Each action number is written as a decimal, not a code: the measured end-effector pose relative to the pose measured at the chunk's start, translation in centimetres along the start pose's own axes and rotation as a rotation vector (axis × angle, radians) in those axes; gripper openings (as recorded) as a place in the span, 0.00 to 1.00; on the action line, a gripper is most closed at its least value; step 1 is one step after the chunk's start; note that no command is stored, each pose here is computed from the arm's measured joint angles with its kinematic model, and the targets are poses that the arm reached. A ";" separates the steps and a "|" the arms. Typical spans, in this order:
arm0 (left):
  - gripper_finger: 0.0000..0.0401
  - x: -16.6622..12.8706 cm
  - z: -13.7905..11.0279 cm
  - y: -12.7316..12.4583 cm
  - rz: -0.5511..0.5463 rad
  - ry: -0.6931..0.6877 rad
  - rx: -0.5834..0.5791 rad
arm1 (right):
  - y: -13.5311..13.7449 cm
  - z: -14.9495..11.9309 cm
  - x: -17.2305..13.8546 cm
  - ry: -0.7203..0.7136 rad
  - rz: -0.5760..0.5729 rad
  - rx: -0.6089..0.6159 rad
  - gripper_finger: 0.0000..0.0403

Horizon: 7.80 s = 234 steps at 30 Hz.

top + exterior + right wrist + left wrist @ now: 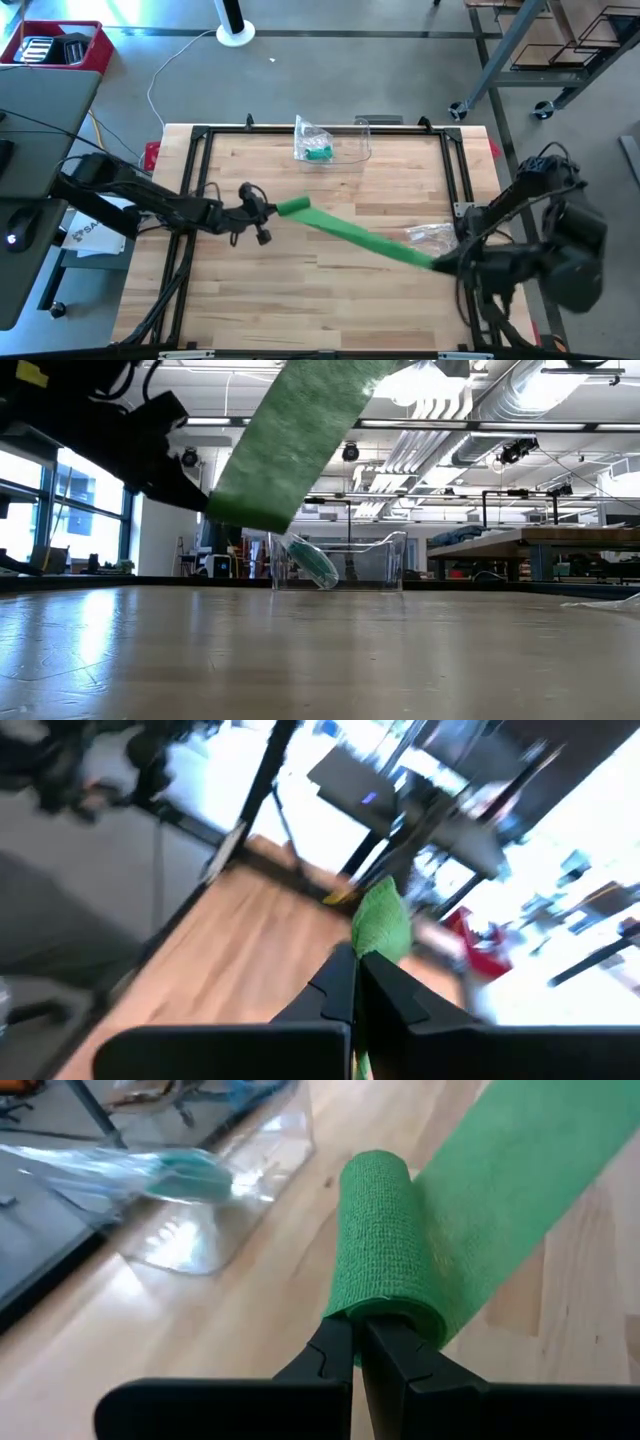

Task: Roll bandage
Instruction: Roll the green bandage

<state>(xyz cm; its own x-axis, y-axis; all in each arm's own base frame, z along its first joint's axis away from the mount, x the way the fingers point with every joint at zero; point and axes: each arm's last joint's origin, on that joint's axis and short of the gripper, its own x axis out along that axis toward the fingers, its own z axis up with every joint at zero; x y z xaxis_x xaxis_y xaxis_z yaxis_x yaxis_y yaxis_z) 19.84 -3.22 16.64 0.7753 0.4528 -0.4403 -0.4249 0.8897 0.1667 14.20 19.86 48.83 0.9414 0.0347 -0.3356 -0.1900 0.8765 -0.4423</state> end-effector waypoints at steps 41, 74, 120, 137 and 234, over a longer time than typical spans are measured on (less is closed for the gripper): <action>0.00 8.7 2.2 -6.0 -0.110 -0.039 0.046 | -4.4 5.0 0.0 -0.178 -0.005 -0.052 0.00; 0.00 8.1 9.4 -15.9 -0.875 -0.157 0.192 | -22.0 -1.3 -1.0 0.084 -0.544 0.142 0.00; 0.00 -7.5 13.1 -14.7 -0.386 -0.587 0.160 | 4.8 -30.8 22.0 0.235 0.209 0.738 0.00; 0.00 -8.0 13.5 -14.7 -0.149 -0.564 0.188 | 2.6 -28.8 21.6 0.446 0.252 0.711 0.35; 0.00 2.3 3.3 -9.0 0.054 -0.058 0.125 | 1.0 -9.2 10.6 0.081 0.422 0.168 0.00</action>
<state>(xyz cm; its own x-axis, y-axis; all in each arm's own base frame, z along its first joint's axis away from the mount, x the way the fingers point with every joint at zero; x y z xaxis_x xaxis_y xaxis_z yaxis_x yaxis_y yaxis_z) 27.01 -9.99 16.99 0.7799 0.4998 -0.3767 -0.4084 0.8625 0.2988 21.40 16.65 37.17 0.7654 0.3731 -0.5245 -0.4975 0.8599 -0.1143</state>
